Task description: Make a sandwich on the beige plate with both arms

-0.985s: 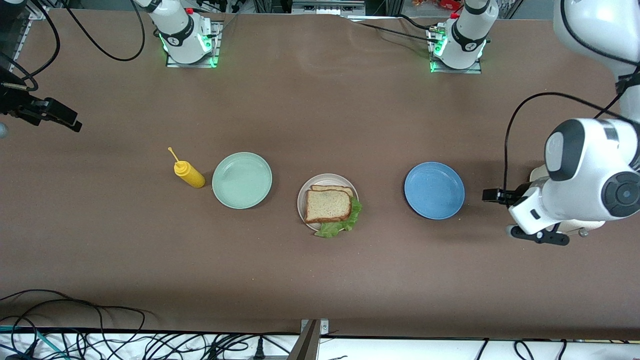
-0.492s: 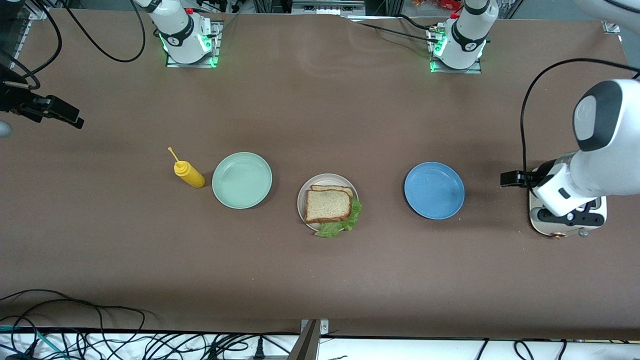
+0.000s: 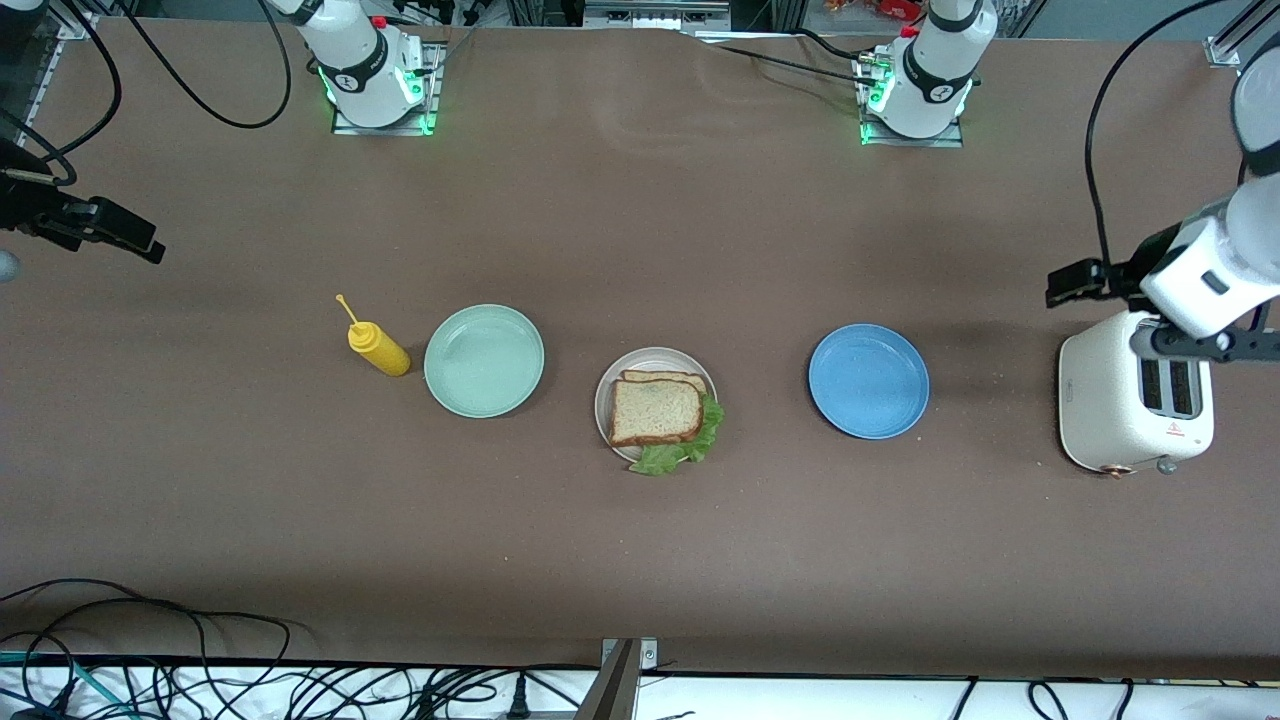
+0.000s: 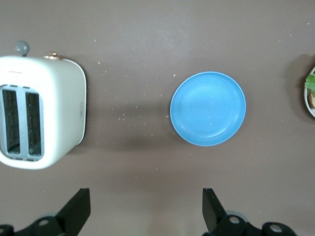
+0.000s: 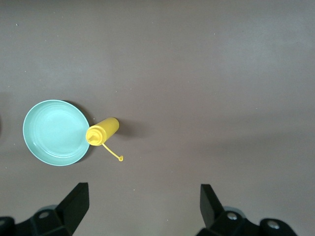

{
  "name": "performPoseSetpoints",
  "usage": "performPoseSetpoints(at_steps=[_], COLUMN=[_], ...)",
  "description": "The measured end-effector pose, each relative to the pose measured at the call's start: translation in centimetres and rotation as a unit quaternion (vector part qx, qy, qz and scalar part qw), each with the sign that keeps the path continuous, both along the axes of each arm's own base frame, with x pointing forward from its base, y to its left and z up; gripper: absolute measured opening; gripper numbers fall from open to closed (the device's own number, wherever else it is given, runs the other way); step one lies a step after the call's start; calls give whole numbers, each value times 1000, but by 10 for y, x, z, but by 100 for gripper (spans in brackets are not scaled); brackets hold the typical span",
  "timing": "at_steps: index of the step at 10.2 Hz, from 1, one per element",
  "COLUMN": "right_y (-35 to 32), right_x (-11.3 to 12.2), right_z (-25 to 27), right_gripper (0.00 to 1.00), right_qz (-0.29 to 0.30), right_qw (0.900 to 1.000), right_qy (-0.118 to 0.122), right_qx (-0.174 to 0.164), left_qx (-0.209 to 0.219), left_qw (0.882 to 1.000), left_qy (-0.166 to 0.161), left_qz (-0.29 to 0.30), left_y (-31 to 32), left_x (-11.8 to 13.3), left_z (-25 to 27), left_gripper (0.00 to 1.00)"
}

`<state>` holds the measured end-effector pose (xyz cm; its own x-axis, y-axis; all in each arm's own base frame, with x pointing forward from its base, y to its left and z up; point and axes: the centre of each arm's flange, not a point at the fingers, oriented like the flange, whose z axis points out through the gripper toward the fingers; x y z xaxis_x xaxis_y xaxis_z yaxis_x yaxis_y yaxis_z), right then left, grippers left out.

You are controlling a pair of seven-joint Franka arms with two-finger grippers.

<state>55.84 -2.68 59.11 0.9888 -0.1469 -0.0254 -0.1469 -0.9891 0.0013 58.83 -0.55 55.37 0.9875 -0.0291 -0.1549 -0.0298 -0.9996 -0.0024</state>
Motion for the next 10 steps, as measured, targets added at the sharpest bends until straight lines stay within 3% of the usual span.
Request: performPoseSetpoints(at_steps=[2,5,10], right_y=[1,1,1], right_x=[1,1,1], right_z=[1,1,1], right_gripper=[100,100,100], right_qz=[1,1,1], right_qw=[1000,1000,1000], right_qy=[-1,-1,-1], right_qx=[0,0,0], left_qx=[25,26,8], left_qw=[1000,1000,1000], left_qy=[-4,8,-3], left_qz=[-3,-3,-6], left_y=[8,8,0], left_x=[-20,-43,-52], left_z=[18,39,55], left_gripper=[100,100,100])
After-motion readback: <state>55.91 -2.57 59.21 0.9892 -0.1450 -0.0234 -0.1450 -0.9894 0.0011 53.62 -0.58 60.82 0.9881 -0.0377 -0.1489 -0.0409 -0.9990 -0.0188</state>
